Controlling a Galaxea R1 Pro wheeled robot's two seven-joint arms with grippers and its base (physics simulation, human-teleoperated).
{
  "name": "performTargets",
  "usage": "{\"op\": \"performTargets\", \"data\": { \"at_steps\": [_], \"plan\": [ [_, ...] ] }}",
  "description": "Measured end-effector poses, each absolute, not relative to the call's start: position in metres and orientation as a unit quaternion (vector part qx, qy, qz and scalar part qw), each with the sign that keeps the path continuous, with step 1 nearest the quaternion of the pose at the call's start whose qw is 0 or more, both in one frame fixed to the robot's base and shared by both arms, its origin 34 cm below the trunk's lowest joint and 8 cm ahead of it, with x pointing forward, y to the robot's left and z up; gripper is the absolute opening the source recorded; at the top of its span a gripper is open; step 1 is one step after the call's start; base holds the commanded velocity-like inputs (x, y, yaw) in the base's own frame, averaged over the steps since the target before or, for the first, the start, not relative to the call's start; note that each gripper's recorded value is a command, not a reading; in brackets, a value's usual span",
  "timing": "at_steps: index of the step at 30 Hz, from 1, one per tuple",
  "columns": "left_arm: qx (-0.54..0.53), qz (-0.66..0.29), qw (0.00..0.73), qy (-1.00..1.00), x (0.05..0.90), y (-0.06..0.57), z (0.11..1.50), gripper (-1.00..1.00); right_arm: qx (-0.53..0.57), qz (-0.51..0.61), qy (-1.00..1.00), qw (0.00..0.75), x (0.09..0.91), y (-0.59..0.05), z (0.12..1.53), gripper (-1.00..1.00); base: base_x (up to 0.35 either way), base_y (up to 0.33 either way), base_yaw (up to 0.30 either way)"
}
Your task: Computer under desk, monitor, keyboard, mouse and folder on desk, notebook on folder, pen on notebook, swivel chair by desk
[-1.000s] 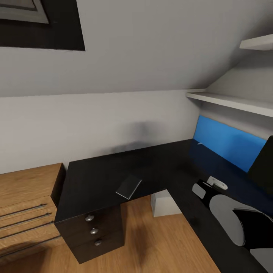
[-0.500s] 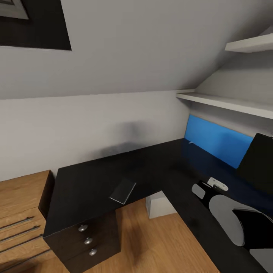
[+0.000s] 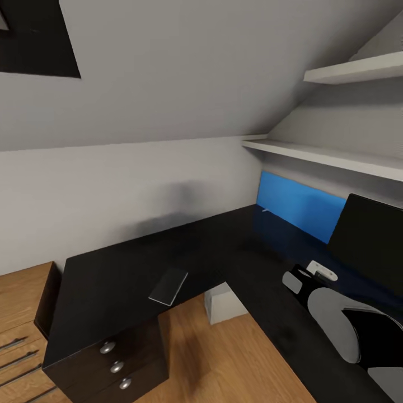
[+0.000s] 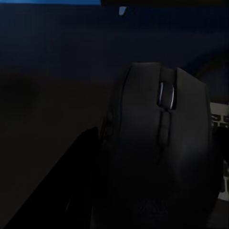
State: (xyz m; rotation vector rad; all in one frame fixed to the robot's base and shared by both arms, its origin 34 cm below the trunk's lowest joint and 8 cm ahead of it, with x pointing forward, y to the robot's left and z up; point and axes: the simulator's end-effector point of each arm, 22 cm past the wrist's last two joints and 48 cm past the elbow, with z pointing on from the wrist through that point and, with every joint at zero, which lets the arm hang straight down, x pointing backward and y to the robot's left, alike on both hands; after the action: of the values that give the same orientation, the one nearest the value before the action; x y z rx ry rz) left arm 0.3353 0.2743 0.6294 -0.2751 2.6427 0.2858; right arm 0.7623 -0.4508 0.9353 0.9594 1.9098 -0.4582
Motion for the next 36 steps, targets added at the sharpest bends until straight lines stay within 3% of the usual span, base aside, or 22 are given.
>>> {"op": "performTargets", "data": {
  "at_steps": [6,28,36],
  "plan": [
    [-0.111,0.103,0.276,0.949,0.353,0.276,0.64,1.0,0.389,-0.185,0.776,0.461,0.762,-0.451,0.937,-1.0,0.07,-0.052,-0.006],
    [-0.095,0.092,0.293,0.947,0.363,0.265,0.644,1.0,0.391,-0.191,0.775,0.457,0.759,-0.464,0.935,-1.0,0.046,-0.05,0.0],
    [-0.13,0.034,0.422,0.897,0.461,0.245,0.731,1.0,0.413,-0.155,0.795,0.417,0.756,-0.45,0.91,-1.0,0.0,0.0,0.0]
  ]
}}
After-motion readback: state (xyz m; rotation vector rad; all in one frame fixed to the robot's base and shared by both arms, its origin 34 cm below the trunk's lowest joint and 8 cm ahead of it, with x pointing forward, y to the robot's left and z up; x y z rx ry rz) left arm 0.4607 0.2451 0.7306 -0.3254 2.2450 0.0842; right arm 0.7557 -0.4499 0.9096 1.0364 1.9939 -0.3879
